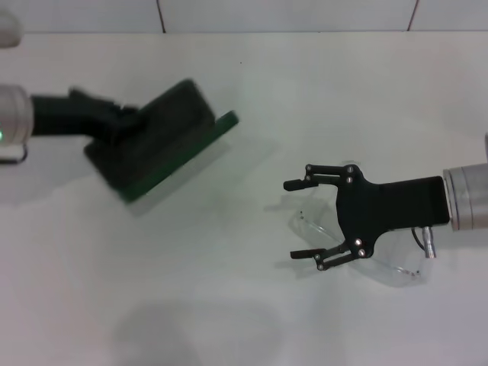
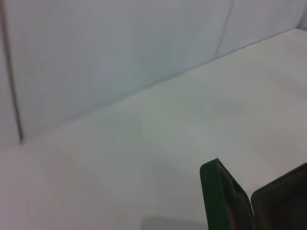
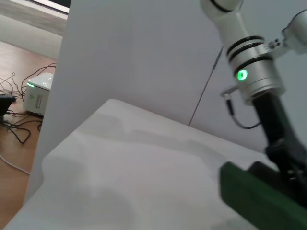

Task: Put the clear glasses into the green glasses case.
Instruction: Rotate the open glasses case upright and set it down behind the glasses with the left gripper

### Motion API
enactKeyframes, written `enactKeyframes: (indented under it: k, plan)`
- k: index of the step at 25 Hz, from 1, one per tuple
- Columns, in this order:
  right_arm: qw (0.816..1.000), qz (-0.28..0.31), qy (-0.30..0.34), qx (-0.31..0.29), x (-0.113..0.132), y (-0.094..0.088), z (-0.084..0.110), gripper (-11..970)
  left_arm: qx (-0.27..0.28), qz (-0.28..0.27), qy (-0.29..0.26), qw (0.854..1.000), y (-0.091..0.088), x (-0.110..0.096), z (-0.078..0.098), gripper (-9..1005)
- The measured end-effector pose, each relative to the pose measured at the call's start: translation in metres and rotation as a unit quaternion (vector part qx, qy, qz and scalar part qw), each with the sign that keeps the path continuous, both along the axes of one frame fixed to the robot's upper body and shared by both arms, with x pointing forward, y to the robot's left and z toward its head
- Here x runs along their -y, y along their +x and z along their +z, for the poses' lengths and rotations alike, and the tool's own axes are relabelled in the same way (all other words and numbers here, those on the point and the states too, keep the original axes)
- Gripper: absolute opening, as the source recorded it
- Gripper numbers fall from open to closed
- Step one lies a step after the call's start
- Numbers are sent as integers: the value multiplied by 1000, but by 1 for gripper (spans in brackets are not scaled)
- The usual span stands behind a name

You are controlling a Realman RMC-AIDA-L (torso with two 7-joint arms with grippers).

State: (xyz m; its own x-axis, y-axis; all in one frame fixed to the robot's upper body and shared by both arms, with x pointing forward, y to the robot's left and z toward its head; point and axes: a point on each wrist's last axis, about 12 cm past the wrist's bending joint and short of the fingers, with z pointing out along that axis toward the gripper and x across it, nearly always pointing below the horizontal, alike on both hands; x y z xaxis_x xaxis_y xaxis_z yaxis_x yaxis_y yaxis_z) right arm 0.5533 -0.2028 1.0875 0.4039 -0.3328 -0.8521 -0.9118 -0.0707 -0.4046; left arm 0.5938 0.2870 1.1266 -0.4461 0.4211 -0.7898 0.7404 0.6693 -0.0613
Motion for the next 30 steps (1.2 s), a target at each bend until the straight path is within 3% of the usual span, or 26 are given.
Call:
enactKeyframes:
  k: [4,9,15,21,30]
  plan:
    - [1000,-2,1,5,0,-3,-3,885,113,-78,55,989,17,26,12,151]
    - [1000,-12,-1,11,-5,-3,-8,885,236,-169,114,950,26,60,8,150]
    - [1000,-23,-3,6,-4,-8,-15,885,334,-233,109,907,24,87,1,150]
    - [1000,-29,-4,6,-3,-11,-19,885,377,-251,108,885,18,93,-12,148]
    - [1000,-24,-5,7,-3,-12,-19,885,366,-252,179,878,15,95,-41,141]
